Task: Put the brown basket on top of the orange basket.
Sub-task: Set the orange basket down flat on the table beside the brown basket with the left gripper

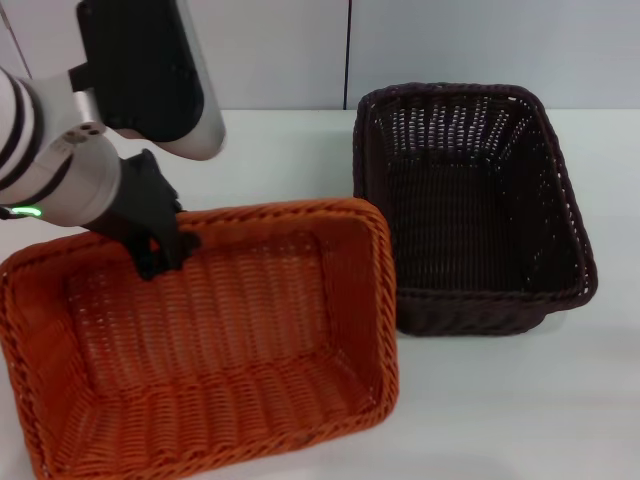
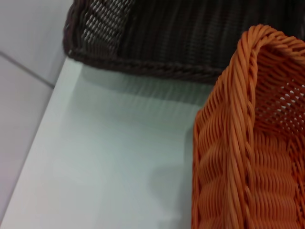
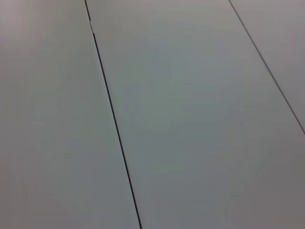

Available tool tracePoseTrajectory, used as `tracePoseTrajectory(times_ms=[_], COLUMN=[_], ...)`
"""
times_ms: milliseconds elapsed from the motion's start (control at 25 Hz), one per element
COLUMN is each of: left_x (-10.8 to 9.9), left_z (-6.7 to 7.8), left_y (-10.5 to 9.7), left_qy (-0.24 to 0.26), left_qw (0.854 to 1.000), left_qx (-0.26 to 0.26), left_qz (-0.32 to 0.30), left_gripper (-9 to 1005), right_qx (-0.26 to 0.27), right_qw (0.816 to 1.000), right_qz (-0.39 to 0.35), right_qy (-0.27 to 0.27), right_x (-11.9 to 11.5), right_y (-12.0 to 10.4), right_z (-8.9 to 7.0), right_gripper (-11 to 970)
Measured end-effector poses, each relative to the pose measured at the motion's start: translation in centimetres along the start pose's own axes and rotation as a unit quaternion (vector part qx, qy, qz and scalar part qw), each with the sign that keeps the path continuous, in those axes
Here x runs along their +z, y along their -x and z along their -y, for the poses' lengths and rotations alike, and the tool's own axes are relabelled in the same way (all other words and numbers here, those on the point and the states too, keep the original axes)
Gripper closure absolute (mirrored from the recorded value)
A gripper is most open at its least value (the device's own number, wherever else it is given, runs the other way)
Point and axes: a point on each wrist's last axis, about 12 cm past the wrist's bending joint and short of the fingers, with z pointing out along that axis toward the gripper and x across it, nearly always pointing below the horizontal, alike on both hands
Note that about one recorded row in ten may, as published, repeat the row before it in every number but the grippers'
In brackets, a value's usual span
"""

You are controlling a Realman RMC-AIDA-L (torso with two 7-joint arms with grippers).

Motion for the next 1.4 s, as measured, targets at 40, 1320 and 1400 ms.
tracePoseTrajectory(times_ms=[40, 1320, 1400], left_x=[0.0, 3.3, 3.6], left_z=[0.1, 0.0, 0.0], left_y=[0.2, 2.6, 2.7], left_qy=[-0.002, -0.041, -0.044], left_qw=[1.0, 0.999, 0.999], left_qx=[0.002, 0.013, 0.013], left_qz=[0.002, 0.019, 0.016], left_gripper=[845, 835, 829], right_qx=[0.0, -0.002, -0.002], right_qw=[1.0, 1.0, 1.0], right_qz=[-0.001, -0.014, -0.014], right_qy=[0.0, -0.001, -0.001], right_x=[0.0, -0.4, -0.4], right_y=[0.0, -0.2, -0.2], right_z=[0.0, 0.2, 0.2], right_gripper=[137, 138, 138])
